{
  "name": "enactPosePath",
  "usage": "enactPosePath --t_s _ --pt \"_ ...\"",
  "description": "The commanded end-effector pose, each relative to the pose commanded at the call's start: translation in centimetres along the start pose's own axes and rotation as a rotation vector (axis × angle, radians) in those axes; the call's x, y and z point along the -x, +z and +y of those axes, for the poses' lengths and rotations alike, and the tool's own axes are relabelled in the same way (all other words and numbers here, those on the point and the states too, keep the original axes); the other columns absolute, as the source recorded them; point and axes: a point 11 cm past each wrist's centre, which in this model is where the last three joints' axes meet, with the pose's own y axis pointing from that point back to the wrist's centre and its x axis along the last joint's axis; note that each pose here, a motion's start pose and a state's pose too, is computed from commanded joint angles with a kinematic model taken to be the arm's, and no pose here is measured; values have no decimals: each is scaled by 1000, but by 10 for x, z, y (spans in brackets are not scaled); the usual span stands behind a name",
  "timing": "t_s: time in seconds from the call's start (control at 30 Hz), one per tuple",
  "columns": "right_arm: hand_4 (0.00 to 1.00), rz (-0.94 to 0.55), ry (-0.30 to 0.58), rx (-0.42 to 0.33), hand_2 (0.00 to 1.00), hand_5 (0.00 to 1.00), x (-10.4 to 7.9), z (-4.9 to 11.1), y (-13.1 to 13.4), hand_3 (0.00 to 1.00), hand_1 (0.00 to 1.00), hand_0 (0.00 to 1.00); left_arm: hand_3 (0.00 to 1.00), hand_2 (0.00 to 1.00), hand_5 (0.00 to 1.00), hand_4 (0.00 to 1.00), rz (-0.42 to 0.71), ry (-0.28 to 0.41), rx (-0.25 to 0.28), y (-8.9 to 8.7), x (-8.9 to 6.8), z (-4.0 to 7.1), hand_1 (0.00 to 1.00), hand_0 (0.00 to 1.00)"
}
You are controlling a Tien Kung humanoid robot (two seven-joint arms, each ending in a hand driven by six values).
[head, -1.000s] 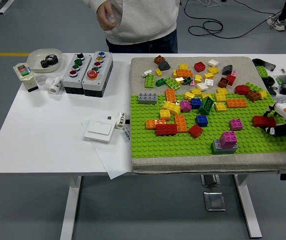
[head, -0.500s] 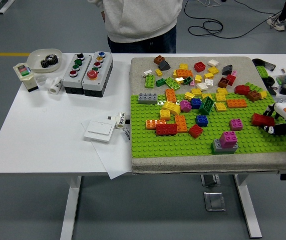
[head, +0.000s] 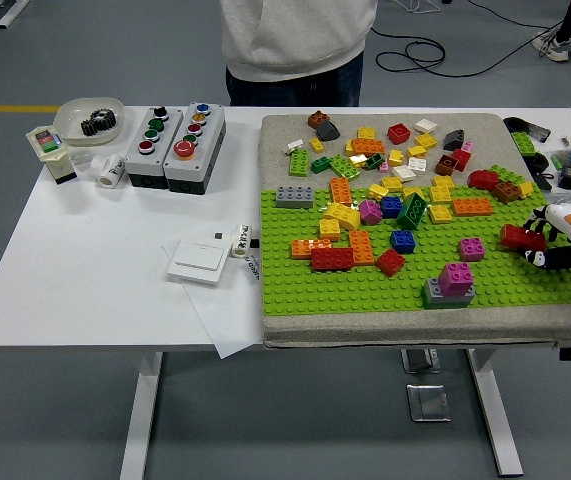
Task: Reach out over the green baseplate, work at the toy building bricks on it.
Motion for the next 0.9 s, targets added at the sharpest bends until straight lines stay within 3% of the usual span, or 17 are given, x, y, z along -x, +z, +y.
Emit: enactPosePath --t_s 0.37,0.7,0.9 --pt "562 55 71 -114 532 354 -29 6 -19 521 440 337 548 651 611 563 6 2 -6 -5 -1 -1 689 611" --pt "536 110 131 -279 530 326 -59 24 -61 519 438 333 548 651 611 563 9 8 -18 -14 -2 -2 688 609" --pt "539 138 146 -379 530 323 -70 43 -88 517 440 334 548 648 612 563 6 11 -22 -16 -4 -3 686 610"
